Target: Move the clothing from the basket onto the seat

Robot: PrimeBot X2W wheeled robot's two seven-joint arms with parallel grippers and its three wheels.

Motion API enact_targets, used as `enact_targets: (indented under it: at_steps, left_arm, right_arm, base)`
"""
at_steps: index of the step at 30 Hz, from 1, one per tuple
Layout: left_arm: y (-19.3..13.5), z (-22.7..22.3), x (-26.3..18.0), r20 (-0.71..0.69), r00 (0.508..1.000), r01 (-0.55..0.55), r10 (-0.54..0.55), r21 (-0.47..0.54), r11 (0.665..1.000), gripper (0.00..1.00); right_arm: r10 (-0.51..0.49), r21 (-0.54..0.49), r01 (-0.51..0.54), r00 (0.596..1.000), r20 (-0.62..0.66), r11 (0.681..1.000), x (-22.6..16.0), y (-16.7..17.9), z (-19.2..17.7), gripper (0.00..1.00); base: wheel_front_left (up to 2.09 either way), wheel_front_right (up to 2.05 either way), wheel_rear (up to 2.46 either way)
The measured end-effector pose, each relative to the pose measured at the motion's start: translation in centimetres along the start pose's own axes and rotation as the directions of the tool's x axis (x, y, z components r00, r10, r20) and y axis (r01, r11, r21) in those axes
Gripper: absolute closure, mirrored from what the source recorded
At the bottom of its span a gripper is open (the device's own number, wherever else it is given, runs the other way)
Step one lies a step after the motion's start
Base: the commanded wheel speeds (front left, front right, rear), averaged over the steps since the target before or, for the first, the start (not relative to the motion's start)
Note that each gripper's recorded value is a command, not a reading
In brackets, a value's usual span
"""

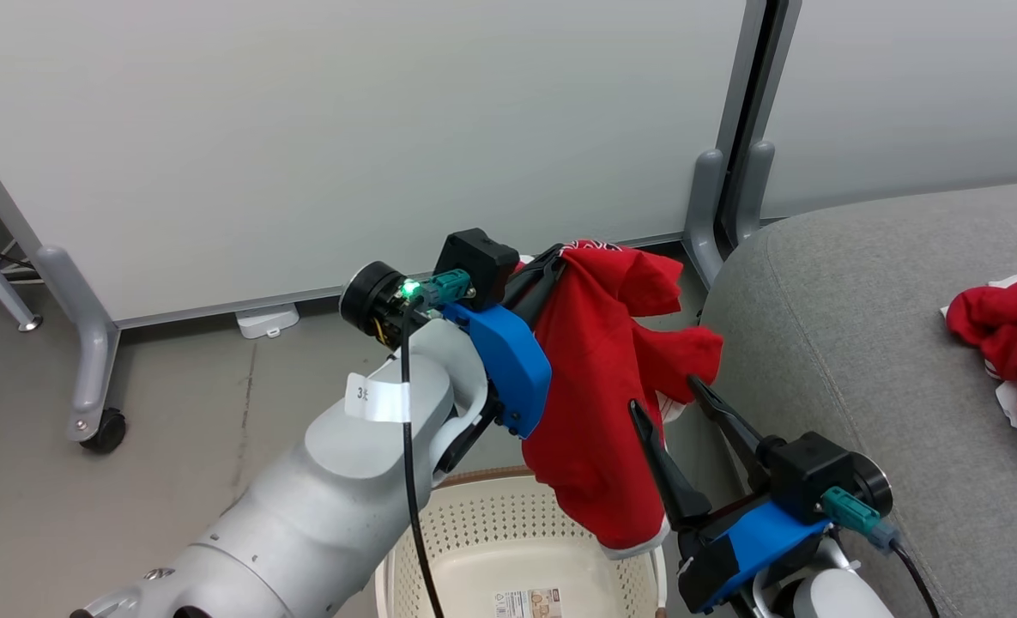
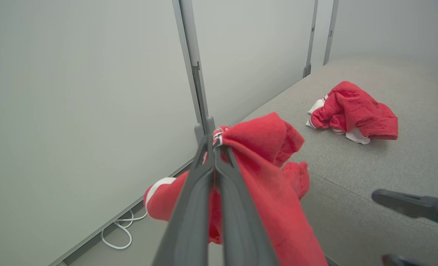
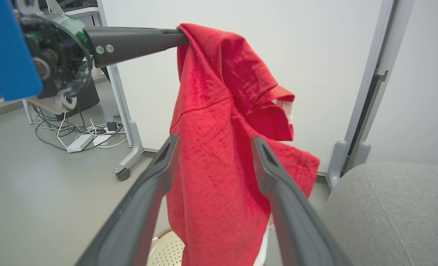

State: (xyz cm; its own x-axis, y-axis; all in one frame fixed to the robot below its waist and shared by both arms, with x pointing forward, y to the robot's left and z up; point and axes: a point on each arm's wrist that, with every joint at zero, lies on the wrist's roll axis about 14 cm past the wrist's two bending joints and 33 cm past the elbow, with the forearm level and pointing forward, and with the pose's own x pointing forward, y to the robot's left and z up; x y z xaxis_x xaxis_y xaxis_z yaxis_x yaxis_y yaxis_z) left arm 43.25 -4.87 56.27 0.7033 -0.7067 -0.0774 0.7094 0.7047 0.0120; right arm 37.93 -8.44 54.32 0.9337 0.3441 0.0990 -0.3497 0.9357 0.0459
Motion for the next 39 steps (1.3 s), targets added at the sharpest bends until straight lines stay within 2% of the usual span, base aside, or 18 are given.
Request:
enact_targets:
  at_steps: [17,27,39]
  left_arm:
    - [-1.1,-0.3,0.2,-0.007,1.0,0.026,-0.026,-0.007,1.0,1.0]
    - [-1.8,-0.3,0.2,-0.005,0.999,0.045,-0.045,-0.019,0.999,1.0]
    - [-2.5,-0.2,0.1,-0.005,0.998,0.07,-0.07,-0.031,0.997,1.0]
  right_arm:
    - [0.023,0.018,-0.022,0.999,-0.044,1.0,-0.1,0.8,-1.1,0.0]
    - [0.061,0.038,-0.057,0.99,-0.125,0.998,1.8,1.3,-2.5,0.0]
    - [0.073,0.008,-0.072,0.978,-0.195,0.997,3.8,0.8,-3.7,0.0]
  base:
    - [0.0,0.0,0.0]
    - [0.0,0.0,0.0]
    - [0.0,0.0,0.0]
